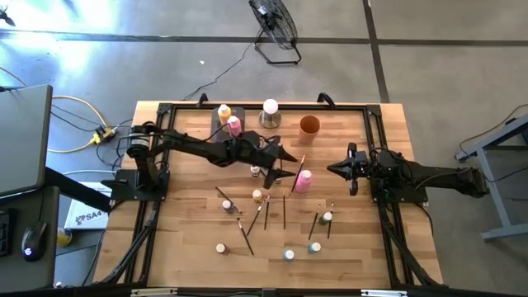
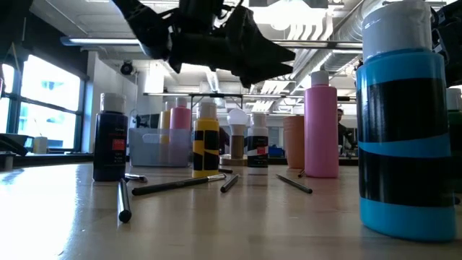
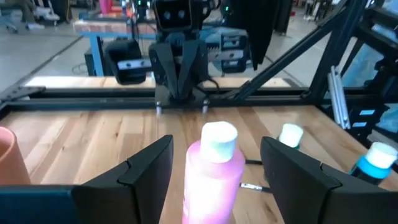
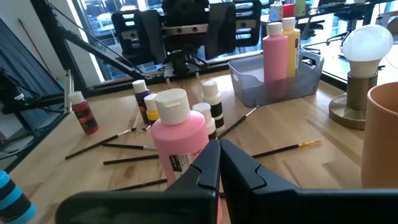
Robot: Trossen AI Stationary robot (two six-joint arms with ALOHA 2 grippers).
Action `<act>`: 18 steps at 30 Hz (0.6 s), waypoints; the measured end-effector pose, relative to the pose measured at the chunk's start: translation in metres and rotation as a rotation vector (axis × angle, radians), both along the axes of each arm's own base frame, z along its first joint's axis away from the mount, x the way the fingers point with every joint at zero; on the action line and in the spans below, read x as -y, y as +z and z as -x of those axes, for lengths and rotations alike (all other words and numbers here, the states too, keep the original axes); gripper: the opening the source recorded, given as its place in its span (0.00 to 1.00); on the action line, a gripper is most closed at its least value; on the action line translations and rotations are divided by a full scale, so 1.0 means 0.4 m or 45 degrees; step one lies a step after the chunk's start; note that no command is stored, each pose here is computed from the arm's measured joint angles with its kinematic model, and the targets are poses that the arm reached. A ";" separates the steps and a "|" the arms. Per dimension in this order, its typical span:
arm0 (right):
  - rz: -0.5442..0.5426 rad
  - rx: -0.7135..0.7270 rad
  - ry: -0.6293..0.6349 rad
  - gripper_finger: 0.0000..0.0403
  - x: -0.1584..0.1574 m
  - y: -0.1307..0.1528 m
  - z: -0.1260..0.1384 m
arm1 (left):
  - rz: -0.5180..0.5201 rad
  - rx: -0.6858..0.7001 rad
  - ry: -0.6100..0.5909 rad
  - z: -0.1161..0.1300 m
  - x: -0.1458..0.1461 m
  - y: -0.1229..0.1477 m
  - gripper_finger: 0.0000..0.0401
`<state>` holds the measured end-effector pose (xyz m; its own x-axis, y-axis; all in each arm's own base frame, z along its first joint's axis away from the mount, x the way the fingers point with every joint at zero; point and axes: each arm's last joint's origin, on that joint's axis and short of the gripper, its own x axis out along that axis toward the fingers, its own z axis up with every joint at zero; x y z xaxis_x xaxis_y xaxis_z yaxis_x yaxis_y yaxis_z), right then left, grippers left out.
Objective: Pick & Place Paint Supplies
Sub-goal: Put the large pink paint bottle into the gray bin
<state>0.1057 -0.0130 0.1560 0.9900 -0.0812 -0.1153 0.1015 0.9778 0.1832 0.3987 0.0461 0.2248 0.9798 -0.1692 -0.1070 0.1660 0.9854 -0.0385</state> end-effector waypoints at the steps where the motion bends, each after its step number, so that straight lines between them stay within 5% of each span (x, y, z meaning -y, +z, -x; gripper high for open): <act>1: 0.000 0.000 0.000 0.01 0.000 0.000 0.000 | 0.002 -0.007 0.003 -0.007 -0.001 -0.001 0.60; 18: 0.000 0.000 0.000 0.01 0.000 0.000 0.000 | 0.023 -0.043 -0.052 -0.048 -0.004 -0.012 0.60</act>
<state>0.1057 -0.0130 0.1560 0.9900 -0.0811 -0.1155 0.1015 0.9778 0.1832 0.4178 0.0477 0.2201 0.9679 -0.2113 -0.1361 0.2044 0.9769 -0.0628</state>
